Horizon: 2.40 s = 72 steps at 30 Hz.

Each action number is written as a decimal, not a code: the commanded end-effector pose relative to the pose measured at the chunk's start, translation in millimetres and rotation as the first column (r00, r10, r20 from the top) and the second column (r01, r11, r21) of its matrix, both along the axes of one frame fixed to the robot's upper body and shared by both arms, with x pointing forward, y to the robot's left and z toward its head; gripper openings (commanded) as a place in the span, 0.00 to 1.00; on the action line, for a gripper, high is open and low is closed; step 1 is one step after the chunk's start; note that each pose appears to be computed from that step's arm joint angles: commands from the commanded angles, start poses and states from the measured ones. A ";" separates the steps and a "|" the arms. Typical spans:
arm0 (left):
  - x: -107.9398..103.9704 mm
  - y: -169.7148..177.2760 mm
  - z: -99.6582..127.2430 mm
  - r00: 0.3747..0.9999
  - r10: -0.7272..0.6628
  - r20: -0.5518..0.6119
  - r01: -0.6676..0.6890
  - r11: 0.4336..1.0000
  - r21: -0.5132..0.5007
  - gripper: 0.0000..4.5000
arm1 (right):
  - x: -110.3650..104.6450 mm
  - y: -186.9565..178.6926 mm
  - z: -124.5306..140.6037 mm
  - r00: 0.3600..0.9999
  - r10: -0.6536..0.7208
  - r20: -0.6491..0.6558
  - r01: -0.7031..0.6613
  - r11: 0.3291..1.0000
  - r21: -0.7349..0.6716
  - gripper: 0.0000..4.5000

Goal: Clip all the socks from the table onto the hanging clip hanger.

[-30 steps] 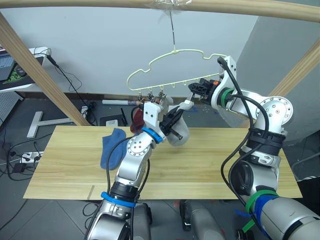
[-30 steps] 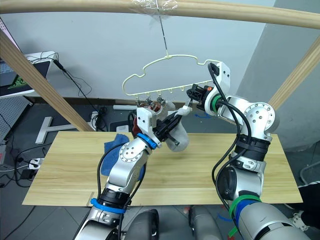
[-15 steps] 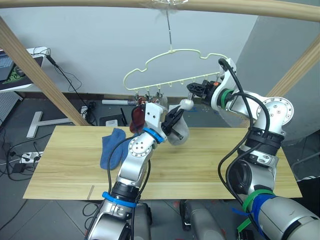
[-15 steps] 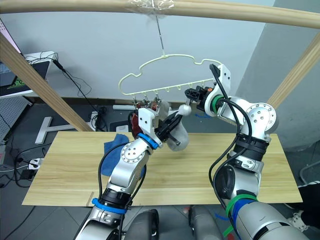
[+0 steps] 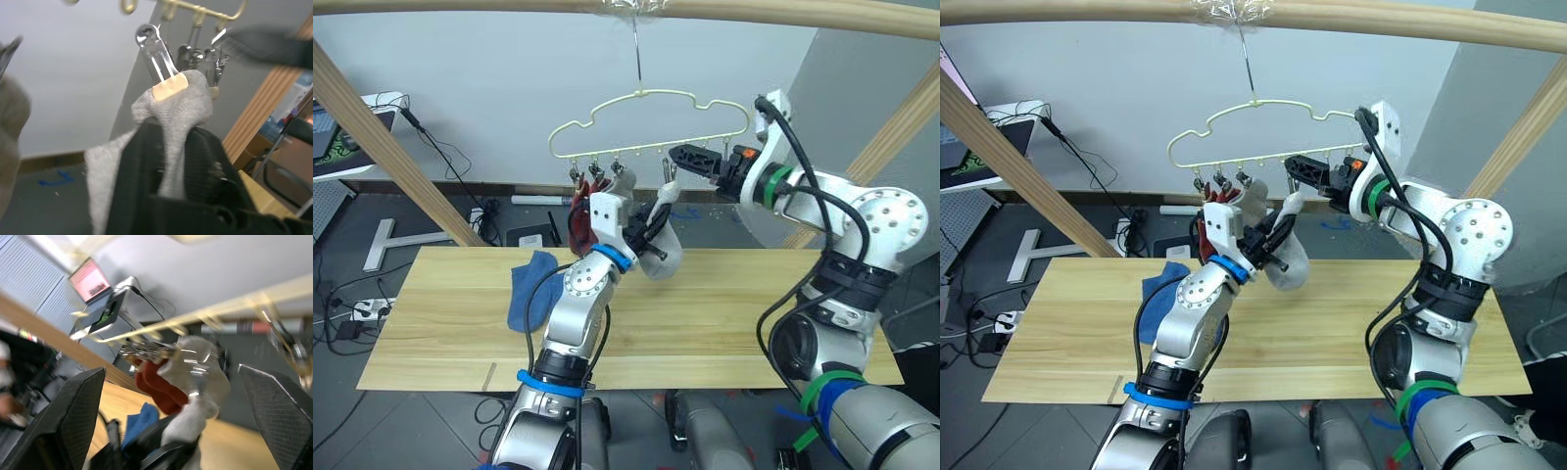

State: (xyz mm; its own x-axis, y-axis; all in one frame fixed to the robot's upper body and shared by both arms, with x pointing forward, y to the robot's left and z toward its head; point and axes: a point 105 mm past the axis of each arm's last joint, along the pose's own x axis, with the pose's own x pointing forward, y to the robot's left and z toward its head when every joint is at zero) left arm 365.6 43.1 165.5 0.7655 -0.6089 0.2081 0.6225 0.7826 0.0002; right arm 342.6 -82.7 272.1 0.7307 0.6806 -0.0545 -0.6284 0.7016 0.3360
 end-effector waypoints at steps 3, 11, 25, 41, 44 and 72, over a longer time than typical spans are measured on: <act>-9.7 13.7 2.9 0.998 -0.065 -0.009 0.065 0.998 0.016 0.65 | -14.2 -6.7 -37.4 0.992 -0.060 0.115 0.080 0.980 -0.182 1.00; -36.7 47.7 10.2 0.993 -0.117 -0.016 0.118 0.985 0.127 1.00 | -4.6 -12.7 -51.2 0.904 -0.159 0.396 0.276 0.926 -0.259 0.88; -50.5 69.3 54.9 0.993 -0.088 0.084 0.073 0.984 0.161 1.00 | 16.2 -0.4 -47.3 0.837 -0.277 0.472 0.392 0.906 -0.162 0.27; -54.0 65.4 66.6 0.987 -0.115 0.109 0.094 0.980 0.178 1.00 | 57.8 -3.2 -54.8 0.809 -0.397 0.435 0.487 0.866 -0.114 0.27; -54.2 66.0 68.4 0.987 -0.113 0.115 0.091 0.980 0.179 1.00 | 62.9 -3.5 -53.3 0.804 -0.404 0.435 0.493 0.864 -0.108 0.27; -53.2 66.6 70.0 0.987 -0.108 0.123 0.084 0.979 0.187 1.00 | 67.6 1.1 -44.3 0.793 -0.416 0.445 0.489 0.870 -0.057 0.55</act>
